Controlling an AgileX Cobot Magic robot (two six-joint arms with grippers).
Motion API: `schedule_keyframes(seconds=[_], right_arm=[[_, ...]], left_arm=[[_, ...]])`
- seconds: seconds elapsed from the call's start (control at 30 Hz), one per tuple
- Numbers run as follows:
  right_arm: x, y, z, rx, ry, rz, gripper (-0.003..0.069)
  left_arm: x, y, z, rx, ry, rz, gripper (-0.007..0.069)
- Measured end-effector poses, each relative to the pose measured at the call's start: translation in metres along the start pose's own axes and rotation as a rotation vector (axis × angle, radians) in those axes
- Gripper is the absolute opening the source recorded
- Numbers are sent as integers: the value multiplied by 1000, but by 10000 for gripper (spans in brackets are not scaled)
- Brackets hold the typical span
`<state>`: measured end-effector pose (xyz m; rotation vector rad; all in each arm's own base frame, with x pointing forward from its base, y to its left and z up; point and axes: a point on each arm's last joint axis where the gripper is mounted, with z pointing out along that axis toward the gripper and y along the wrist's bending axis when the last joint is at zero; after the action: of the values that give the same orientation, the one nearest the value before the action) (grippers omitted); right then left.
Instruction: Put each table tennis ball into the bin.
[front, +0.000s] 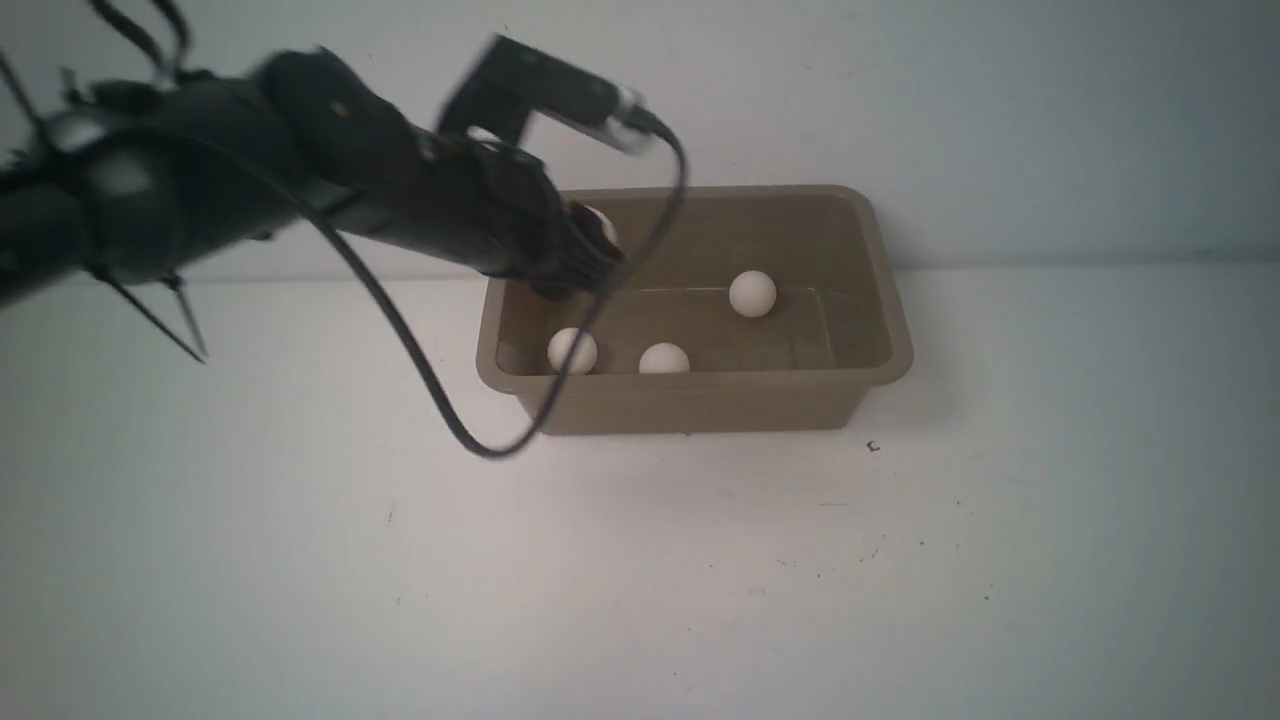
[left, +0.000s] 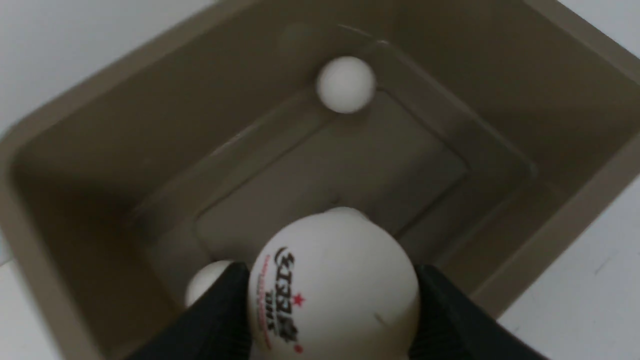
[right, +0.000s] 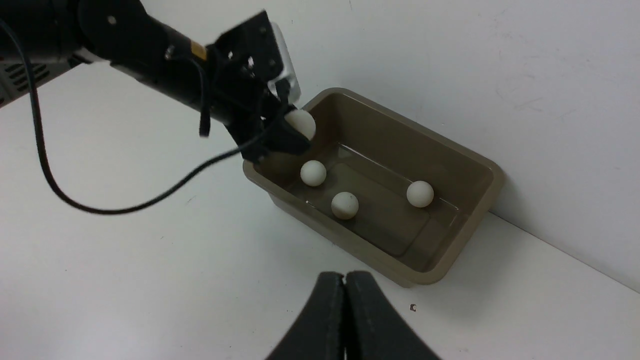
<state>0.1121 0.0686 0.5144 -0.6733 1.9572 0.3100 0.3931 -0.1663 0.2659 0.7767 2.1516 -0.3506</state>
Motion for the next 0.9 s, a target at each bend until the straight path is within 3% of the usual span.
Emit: schedule_keyframes(seconds=[0.17, 0.37, 0.5, 0.57, 0.67, 0.7, 0.8, 0.9], right_arm=[[0, 0, 0, -3, 2, 1, -17], [0, 1, 0, -8, 3, 3, -17], [0, 1, 0, -11, 2, 4, -17], [0, 1, 0, -11, 3, 3, -17], [0, 0, 0, -2, 4, -16, -17], [1, -1, 0, 9, 6, -27, -17], [-1, -4, -2, 51, -18, -48, -17], [-5, -7, -12, 99, -99, -67, -17]], left_arm=[[11, -5, 25, 4, 30, 20, 361], [16, -3, 35, -6, 32, 1, 526], [10, -2, 29, -17, -1, -14, 556], [3, -4, 18, -23, -29, 0, 512], [-22, -9, -24, -46, -127, 66, 374], [-38, -13, -57, -63, -199, 108, 272], [-60, -21, -137, -123, -364, 163, 76], [-55, -30, -206, -204, -498, 171, 10]])
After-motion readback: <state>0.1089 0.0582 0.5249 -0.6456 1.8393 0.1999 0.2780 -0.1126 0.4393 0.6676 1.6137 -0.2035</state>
